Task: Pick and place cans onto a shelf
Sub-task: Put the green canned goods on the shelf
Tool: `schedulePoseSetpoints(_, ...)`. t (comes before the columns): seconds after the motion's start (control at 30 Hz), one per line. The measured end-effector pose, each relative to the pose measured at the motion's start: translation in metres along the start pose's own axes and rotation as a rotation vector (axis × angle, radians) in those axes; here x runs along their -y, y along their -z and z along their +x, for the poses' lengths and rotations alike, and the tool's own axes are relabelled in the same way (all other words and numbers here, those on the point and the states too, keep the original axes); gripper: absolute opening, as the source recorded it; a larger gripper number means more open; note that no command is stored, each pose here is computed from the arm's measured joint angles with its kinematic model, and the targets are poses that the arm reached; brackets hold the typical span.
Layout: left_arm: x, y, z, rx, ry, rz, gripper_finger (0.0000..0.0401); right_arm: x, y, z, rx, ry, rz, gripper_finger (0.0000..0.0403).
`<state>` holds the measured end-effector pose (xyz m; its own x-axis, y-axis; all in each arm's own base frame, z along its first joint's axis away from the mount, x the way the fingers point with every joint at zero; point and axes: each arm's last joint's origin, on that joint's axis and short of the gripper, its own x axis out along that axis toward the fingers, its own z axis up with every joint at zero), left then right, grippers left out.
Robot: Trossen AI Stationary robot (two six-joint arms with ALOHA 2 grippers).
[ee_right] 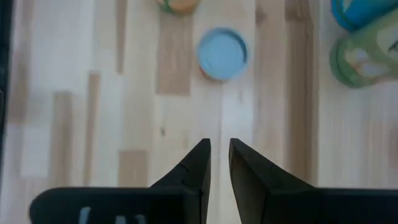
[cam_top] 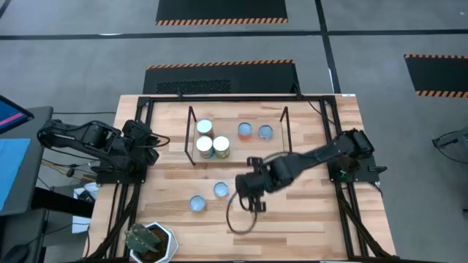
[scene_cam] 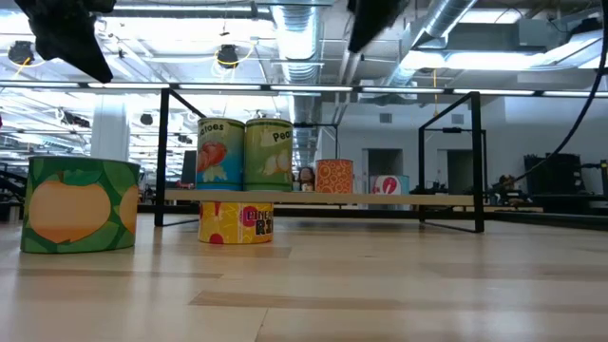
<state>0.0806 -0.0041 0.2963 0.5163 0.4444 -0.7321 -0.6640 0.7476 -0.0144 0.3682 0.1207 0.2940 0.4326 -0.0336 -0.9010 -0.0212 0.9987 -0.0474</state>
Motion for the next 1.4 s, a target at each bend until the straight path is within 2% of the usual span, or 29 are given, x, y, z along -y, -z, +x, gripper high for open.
schedulePoseSetpoints(0.13,0.000,0.000,0.000,0.009,-0.009,0.028,0.0061,-0.025,0.001,-0.005,0.087,0.040,0.033,0.0082)
schedulePoseSetpoints(0.3,0.000,0.000,0.000,0.002,-0.005,0.005,0.0061,-0.045,0.009,-0.010,0.152,0.168,0.031,0.0081)
schedulePoseSetpoints(0.5,0.002,-0.001,0.000,0.001,0.021,0.011,0.0061,-0.056,0.021,-0.004,0.138,0.195,0.044,0.0081)
schedulePoseSetpoints(0.57,0.010,-0.005,0.000,-0.008,0.140,0.002,0.0061,-0.059,0.027,0.000,0.120,0.200,0.030,0.0081)
schedulePoseSetpoints(0.7,0.047,-0.022,0.000,0.023,0.478,0.062,0.0061,-0.064,0.038,0.010,0.087,0.209,0.034,0.0081)
schedulePoseSetpoints(0.83,0.089,-0.038,0.012,0.121,0.627,0.210,0.0061,-0.064,0.048,0.018,0.057,0.240,0.038,0.0081)
schedulePoseSetpoints(0.9,0.109,-0.040,0.025,0.091,0.658,0.293,0.0061,-0.064,0.048,0.018,0.054,0.245,0.042,0.0081)
schedulePoseSetpoints(1.0,0.132,-0.042,0.041,-0.040,0.665,0.401,0.0061,-0.064,0.048,0.018,0.054,0.245,0.041,0.0081)
schedulePoseSetpoints(1.13,0.153,-0.029,0.071,-0.272,0.538,0.536,0.0061,-0.064,0.049,0.018,0.054,0.248,0.040,0.0081)
schedulePoseSetpoints(1.4,0.184,0.000,0.110,-0.443,0.471,0.643,0.0061,-0.064,0.049,0.018,0.049,0.251,0.037,0.0082)
